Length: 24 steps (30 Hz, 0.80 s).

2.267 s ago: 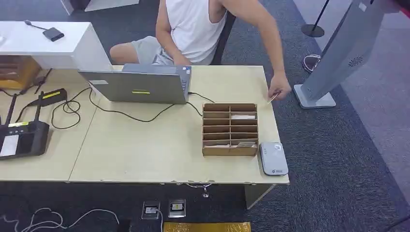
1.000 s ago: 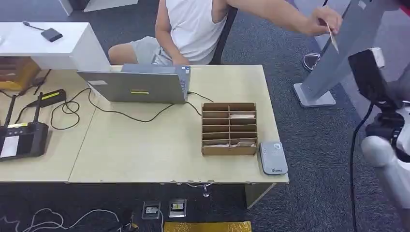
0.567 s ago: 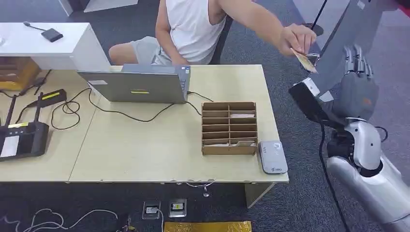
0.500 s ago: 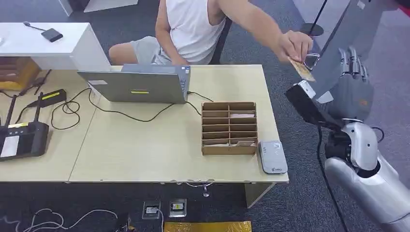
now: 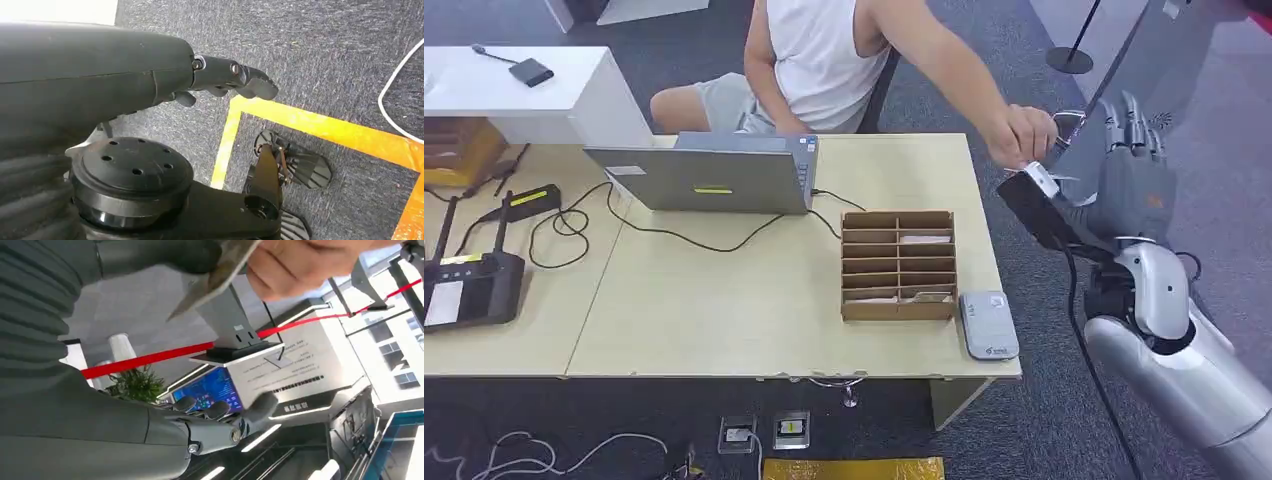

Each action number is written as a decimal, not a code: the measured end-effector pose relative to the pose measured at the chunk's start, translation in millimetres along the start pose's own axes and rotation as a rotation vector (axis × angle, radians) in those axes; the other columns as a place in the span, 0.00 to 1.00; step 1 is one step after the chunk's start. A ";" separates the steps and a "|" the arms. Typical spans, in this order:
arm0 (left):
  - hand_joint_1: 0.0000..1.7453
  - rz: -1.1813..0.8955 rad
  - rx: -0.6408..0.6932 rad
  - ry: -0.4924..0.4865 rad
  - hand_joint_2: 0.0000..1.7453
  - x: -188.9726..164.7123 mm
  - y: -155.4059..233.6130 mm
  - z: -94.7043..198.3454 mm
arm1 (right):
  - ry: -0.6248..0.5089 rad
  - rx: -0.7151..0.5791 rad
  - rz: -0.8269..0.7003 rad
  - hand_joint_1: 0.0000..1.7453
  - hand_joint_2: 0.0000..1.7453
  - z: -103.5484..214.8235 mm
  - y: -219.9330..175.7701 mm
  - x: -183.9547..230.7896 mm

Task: Pass the card to the sensor for recognition and then transmit it.

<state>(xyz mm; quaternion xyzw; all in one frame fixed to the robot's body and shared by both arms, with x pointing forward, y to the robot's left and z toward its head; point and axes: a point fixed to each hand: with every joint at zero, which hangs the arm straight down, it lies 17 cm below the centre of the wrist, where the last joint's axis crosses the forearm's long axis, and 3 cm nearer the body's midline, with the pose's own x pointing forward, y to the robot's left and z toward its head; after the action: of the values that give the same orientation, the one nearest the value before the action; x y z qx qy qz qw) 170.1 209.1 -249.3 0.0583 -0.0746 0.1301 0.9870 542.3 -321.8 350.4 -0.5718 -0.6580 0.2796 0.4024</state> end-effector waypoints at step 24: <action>0.00 0.008 -0.006 0.002 1.00 0.6 0.4 -0.4 | -0.017 0.104 -0.021 1.00 1.00 7.9 35.8 11.1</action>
<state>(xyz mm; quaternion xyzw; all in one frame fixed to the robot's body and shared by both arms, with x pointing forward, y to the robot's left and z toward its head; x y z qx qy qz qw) 170.7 209.7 -249.5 0.0548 -0.0744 0.1337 0.9867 554.2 -303.5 319.0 -0.5408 -0.6519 0.3139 0.4290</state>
